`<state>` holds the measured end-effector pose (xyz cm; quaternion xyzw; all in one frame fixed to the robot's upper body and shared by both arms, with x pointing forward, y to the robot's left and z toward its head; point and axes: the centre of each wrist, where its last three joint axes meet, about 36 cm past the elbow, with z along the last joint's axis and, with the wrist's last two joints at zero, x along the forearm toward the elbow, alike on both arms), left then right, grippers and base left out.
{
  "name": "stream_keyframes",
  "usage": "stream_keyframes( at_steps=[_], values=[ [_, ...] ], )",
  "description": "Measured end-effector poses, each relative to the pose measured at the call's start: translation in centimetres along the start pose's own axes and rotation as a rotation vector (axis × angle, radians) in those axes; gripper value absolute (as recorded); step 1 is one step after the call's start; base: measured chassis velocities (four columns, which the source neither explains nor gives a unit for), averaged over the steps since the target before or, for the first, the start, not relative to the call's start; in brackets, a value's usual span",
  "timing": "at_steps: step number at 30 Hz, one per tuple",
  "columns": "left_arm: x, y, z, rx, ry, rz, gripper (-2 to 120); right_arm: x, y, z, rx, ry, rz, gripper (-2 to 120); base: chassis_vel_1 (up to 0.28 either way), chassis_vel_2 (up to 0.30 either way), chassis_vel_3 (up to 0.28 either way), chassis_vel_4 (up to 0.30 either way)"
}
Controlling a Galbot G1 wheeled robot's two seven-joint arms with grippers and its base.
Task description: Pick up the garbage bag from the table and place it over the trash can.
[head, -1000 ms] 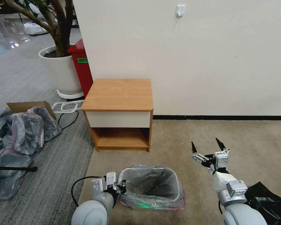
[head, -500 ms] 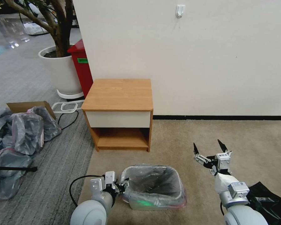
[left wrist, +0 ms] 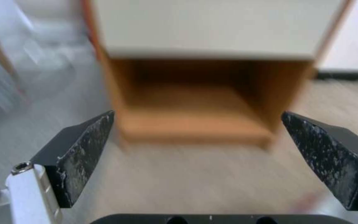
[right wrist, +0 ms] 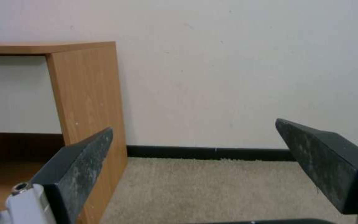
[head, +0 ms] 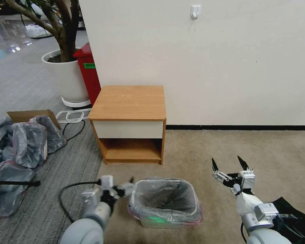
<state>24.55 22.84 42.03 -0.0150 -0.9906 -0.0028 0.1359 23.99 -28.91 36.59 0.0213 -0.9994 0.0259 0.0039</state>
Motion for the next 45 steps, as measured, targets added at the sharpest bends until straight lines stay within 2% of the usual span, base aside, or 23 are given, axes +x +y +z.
stream_keyframes(
  at_steps=[3,7,12,19,22,45],
  values=[
    [1.2,2.4,1.6,-0.126,-0.169,-0.087,100,1.5,0.1,1.3,-0.049,-0.041,0.025,100,0.000,0.000,0.000,0.000],
    [2.6,3.7,2.5,-0.189,-0.230,-0.137,100,3.2,0.3,2.3,-0.066,-0.058,0.060,100,0.000,0.000,0.000,0.000],
    [5.3,3.0,2.5,-0.174,-0.206,-0.140,100,5.5,0.2,3.1,-0.067,-0.043,0.083,100,0.000,0.000,0.000,0.000],
    [7.9,1.9,1.9,-0.173,-0.120,-0.079,100,8.0,0.0,3.1,-0.062,-0.023,0.056,100,0.000,0.000,0.000,0.000],
    [8.6,1.5,1.6,-0.186,-0.108,-0.071,100,9.0,0.1,3.2,-0.064,-0.022,0.041,100,0.000,0.000,0.000,0.000],
    [8.6,1.4,1.5,-0.184,-0.104,-0.071,100,9.0,0.1,3.2,-0.064,-0.024,0.037,100,0.000,0.000,0.000,0.000]
  ],
)
